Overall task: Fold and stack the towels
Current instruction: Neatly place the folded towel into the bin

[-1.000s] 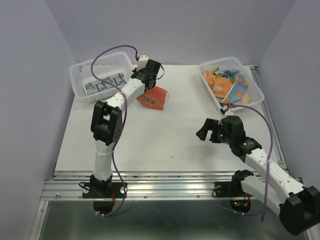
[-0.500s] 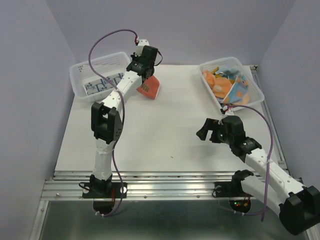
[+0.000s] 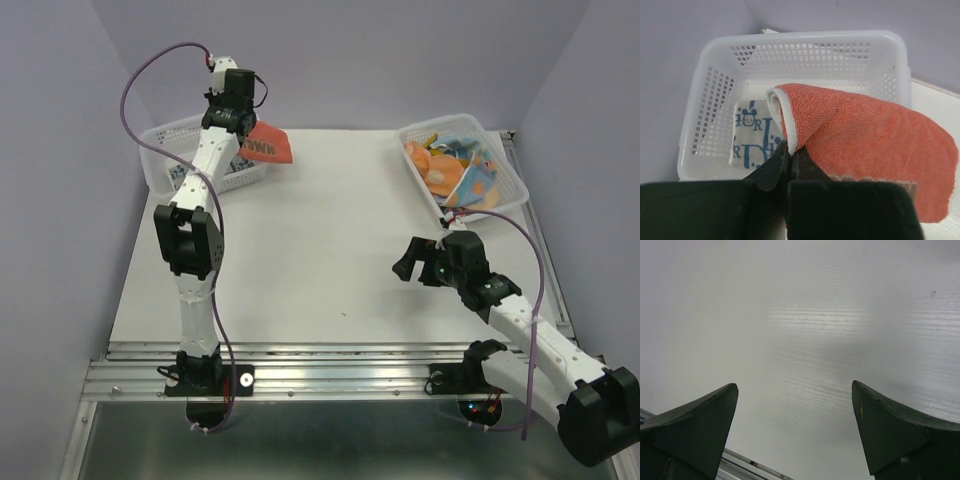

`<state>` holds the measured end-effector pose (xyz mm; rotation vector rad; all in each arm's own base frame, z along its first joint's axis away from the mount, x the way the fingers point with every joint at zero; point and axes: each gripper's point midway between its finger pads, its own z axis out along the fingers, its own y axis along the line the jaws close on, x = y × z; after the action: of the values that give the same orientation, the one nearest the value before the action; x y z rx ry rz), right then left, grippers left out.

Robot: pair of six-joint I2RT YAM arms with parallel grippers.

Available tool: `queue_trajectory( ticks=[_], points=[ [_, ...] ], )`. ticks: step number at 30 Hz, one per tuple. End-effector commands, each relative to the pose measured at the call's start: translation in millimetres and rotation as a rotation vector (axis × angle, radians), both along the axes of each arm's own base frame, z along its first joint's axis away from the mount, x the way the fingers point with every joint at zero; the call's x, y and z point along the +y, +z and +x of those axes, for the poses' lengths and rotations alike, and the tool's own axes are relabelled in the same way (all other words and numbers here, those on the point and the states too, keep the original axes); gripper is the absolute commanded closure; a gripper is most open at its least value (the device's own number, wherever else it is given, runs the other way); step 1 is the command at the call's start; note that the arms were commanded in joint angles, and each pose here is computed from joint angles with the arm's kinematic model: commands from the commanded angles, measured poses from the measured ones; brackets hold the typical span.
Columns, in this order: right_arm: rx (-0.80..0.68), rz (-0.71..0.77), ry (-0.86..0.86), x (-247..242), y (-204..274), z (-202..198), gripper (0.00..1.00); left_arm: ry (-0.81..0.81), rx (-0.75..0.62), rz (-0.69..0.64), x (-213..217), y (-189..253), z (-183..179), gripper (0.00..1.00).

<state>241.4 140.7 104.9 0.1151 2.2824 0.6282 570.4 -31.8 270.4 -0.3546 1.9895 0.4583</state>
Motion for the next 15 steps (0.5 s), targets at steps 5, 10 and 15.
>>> queue_trajectory(
  ticks=[5, 10, 15],
  points=[
    [-0.040, -0.010, -0.011, 0.7, 11.4, 11.6, 0.00, 0.064, -0.075, -0.082, 55.3, 12.2, -2.7, 1.00],
    [-0.036, -0.017, -0.018, -0.9, 9.1, 12.4, 0.00, 0.099, -0.027, -0.102, 70.9, -24.4, -1.1, 1.00],
    [-0.033, -0.023, -0.018, -1.2, 8.5, 13.7, 0.00, 0.133, -0.017, -0.119, 82.2, -47.0, -2.6, 1.00]
  ],
)
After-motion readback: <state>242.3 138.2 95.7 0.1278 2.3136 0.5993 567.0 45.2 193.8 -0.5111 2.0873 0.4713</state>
